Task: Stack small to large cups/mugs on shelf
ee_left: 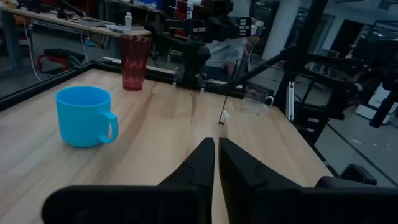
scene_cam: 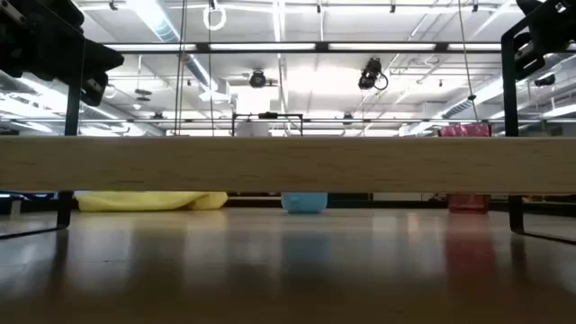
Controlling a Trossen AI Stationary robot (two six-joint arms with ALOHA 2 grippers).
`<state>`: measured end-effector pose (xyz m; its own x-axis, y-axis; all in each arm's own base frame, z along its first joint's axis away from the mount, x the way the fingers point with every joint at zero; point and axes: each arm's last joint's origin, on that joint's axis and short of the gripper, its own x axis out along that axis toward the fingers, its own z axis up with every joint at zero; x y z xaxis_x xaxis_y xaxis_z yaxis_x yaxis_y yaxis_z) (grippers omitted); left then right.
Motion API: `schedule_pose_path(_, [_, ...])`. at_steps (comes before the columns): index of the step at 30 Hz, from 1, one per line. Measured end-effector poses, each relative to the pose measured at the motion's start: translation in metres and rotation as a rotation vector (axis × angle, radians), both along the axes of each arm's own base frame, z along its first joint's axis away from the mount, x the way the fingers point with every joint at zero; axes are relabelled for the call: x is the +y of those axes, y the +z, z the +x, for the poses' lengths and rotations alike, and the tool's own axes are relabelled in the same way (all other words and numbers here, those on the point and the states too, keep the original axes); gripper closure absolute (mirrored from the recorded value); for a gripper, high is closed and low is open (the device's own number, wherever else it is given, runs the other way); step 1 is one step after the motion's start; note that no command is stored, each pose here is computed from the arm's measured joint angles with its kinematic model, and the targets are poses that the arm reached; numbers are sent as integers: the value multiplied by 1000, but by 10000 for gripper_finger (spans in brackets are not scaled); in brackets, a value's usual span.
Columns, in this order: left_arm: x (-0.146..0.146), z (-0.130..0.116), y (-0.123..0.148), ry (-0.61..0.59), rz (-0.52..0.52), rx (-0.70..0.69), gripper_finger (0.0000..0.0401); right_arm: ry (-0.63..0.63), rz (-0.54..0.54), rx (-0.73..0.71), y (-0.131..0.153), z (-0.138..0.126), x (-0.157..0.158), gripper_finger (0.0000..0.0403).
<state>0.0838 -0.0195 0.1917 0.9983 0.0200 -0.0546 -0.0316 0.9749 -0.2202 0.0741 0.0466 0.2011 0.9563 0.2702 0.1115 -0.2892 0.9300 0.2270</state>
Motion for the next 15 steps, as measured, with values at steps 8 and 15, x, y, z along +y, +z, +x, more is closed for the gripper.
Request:
schedule_pose_path(8, [0, 0, 0, 0, 0, 0, 367, 0, 0, 0, 0, 0, 0, 288])
schedule_pose_path(15, [0, 0, 0, 0, 0, 0, 376, 0, 0, 0, 0, 0, 0, 288])
